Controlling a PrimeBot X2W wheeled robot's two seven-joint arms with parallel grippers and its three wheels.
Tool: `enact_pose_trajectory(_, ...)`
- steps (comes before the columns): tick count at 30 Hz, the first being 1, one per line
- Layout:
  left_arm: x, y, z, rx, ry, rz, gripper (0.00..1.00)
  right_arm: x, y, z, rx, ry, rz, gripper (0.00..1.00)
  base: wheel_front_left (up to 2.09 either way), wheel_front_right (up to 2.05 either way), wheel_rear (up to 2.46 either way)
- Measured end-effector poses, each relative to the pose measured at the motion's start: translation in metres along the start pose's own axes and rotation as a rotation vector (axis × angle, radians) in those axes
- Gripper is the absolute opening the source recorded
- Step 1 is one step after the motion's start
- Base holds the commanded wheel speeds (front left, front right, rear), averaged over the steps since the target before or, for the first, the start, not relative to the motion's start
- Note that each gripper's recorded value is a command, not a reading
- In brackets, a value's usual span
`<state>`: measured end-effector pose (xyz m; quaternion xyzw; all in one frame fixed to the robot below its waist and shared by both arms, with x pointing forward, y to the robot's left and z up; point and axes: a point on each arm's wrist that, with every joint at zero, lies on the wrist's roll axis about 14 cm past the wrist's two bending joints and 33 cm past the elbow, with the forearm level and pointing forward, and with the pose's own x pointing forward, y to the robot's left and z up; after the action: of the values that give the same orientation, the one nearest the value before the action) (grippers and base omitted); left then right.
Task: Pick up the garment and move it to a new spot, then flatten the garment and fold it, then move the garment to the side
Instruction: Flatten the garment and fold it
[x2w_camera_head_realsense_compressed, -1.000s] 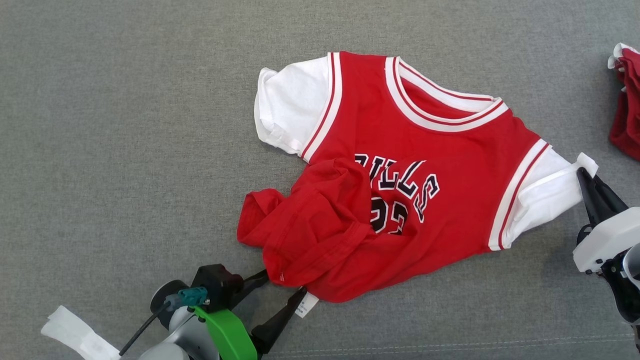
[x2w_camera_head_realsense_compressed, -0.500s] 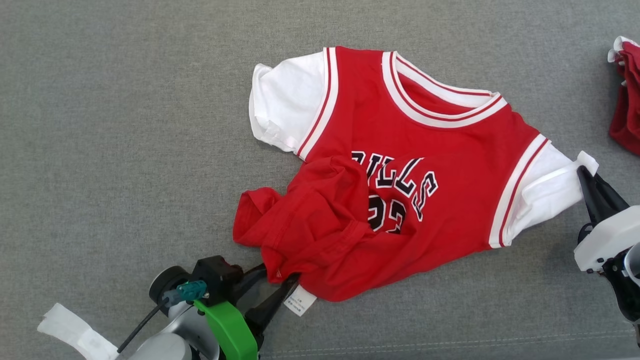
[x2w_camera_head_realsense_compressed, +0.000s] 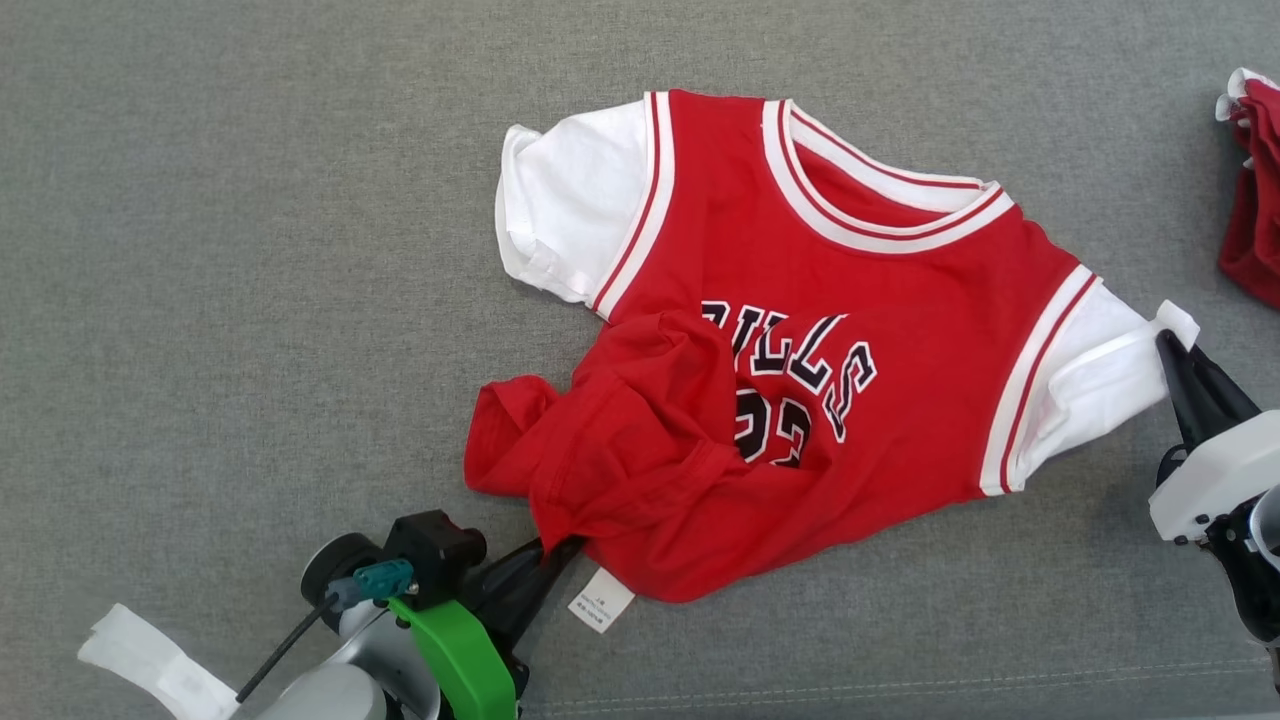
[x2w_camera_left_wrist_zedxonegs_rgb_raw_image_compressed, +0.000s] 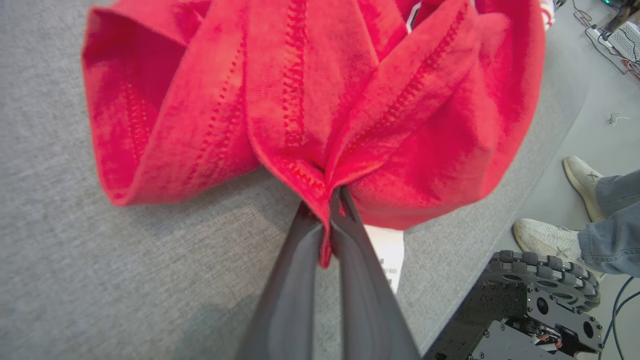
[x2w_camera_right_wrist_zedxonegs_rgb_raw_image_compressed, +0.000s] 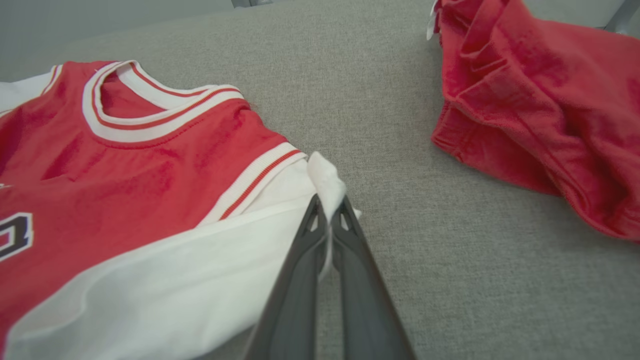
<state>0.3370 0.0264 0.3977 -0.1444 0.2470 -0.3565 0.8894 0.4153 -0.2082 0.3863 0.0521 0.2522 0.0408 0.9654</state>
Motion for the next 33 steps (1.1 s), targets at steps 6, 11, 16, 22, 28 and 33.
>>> enact_pose_trajectory(6, 0.000, 0.006, 0.023, -0.180, -0.096, 0.033, 0.00, 0.003, 0.011, 0.019, 0.028, -0.072, 0.028, 0.00, 0.00, 0.00, 0.00)
enact_pose_trajectory(11, -0.014, 0.009, 0.072, -0.328, -0.264, 0.024, 0.00, 0.004, 0.018, 0.061, 0.071, -0.199, 0.061, 0.00, 0.00, 0.00, 0.00)
enact_pose_trajectory(16, -0.040, 0.005, 0.119, -0.316, -0.351, -0.030, 0.00, -0.001, 0.030, 0.145, 0.118, -0.438, 0.126, 0.00, 0.00, 0.00, 0.00)
enact_pose_trajectory(22, -0.078, -0.016, 0.184, -0.320, -0.479, -0.146, 0.00, -0.033, 0.051, 0.232, 0.174, -0.684, 0.243, 0.00, 0.00, 0.00, 0.00)
enact_pose_trajectory(28, -0.119, -0.085, 0.222, -0.318, -0.525, -0.393, 0.00, -0.090, 0.064, 0.281, 0.471, -0.881, 0.416, 0.00, 0.00, 0.00, 0.00)
enact_pose_trajectory(33, -0.151, -0.130, 0.238, -0.295, -0.543, -0.560, 0.00, -0.145, 0.060, 0.314, 0.504, -1.046, 0.500, 0.00, 0.00, 0.00, 0.00)
